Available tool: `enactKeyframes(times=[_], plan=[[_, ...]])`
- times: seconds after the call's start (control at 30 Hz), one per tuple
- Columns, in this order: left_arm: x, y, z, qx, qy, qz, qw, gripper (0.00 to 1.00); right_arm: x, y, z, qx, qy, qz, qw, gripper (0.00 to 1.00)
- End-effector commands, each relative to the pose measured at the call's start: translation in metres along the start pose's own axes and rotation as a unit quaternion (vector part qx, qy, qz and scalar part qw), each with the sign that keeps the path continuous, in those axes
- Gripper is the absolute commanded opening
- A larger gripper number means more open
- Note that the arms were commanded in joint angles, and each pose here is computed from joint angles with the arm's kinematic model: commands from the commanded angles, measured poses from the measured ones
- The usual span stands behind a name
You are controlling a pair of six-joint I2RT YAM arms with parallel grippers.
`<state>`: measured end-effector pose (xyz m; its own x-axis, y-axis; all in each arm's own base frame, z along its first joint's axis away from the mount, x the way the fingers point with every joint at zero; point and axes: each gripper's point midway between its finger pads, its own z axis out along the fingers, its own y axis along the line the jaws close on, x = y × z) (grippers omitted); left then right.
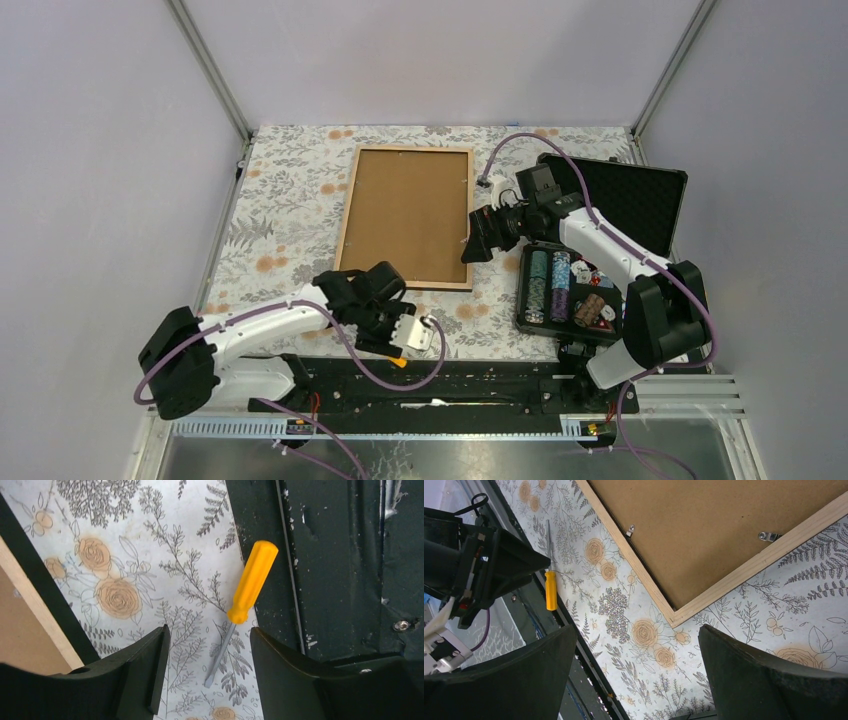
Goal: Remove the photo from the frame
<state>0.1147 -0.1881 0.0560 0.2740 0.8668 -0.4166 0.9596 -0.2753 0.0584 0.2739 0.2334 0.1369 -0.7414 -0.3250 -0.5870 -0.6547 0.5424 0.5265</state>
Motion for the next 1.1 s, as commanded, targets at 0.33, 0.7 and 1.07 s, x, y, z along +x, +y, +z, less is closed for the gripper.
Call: enactKeyframes(times=[0.33, 0.7, 1.07], plan=[[0.014, -0.013, 0.044, 0.016, 0.035, 0.02, 0.999, 0.6, -0.003, 0.008, -0.003, -0.024, -0.006, -0.002, 1.0, 1.0], [-0.004, 0.001, 0.035, -0.013, -0.007, -0.009, 1.0, 0.09, -0.012, 0.009, 0.005, -0.048, -0.002, 0.007, 0.999, 1.0], [-0.057, 0.109, -0.081, -0.177, -0.222, -0.193, 0.939, 0.0, -0.052, 0.056, -0.009, -0.131, -0.068, 0.021, 0.989, 1.0]])
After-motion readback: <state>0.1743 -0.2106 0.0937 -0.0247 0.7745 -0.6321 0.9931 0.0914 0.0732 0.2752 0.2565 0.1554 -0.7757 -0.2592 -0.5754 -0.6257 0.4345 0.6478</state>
